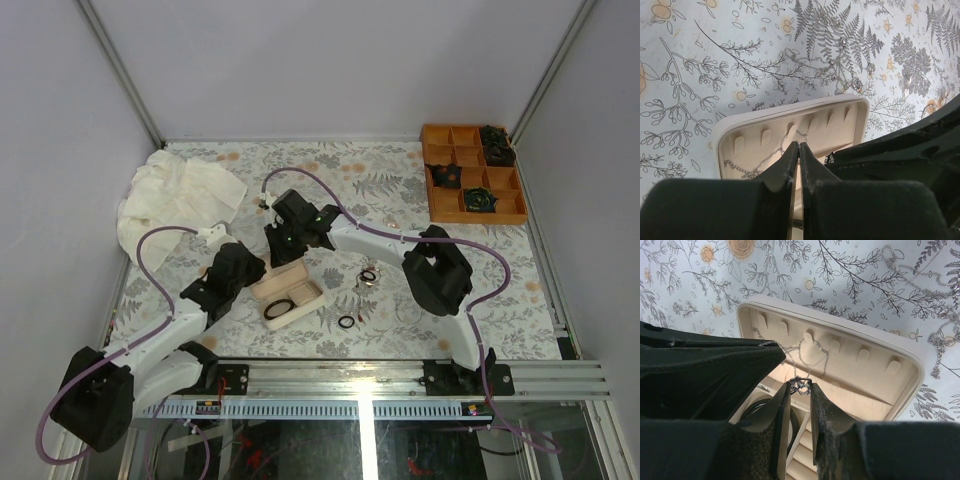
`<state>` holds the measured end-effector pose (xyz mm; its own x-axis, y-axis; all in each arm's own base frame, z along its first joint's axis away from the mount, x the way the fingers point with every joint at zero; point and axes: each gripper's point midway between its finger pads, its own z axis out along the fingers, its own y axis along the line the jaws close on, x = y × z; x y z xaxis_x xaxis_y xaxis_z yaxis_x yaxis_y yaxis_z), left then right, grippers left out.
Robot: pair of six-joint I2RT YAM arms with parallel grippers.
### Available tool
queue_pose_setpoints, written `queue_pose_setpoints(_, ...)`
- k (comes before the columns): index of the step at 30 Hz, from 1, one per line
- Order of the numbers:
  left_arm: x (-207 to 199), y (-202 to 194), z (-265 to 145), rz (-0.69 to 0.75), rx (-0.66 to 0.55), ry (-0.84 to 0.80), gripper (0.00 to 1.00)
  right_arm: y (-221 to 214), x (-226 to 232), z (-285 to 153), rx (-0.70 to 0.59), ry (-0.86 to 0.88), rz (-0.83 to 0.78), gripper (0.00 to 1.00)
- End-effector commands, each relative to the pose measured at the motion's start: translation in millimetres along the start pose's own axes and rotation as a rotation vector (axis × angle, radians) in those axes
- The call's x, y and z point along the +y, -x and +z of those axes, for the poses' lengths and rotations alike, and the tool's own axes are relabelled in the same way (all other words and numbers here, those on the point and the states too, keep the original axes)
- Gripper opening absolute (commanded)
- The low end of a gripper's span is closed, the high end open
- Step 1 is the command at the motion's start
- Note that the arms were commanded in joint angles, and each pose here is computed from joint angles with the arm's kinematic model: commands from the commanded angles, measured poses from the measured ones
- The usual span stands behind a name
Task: Organize the mixed jewelry
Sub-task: Place the jewelry in the jewelry box.
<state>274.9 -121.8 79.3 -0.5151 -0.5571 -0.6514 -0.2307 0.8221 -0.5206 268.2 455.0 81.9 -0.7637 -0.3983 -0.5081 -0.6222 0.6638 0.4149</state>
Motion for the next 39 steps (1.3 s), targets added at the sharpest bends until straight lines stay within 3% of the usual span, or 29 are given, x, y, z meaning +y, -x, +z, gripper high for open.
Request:
queue_pose_setpoints(1, 1.2, 6.3, 0.3, -0.017, -0.037, -0.006, 0.04, 24.8, 8.1, -11.6, -0.066, 0.003, -0.030, 0.15)
queue_pose_setpoints(10, 4.7, 4.4, -0.9, -0.022, -0.034, 0.003, 0.24, 25.5, 6.8, -12.4, -0.070, 0.000, -0.028, 0.15)
queue_pose_setpoints(27, -15.2, 53.0, -57.0, -0.062, -0.162, -0.078, 0.28, 28.1, 15.9, 2.6, -0.051, 0.035, -0.025, 0.15)
queue_pose_setpoints(39, -18.5, 57.3, -64.0, -0.069, -0.171, -0.097, 0.29, 17.2, 14.8, 7.8, -0.032, 0.023, -0.026, 0.16)
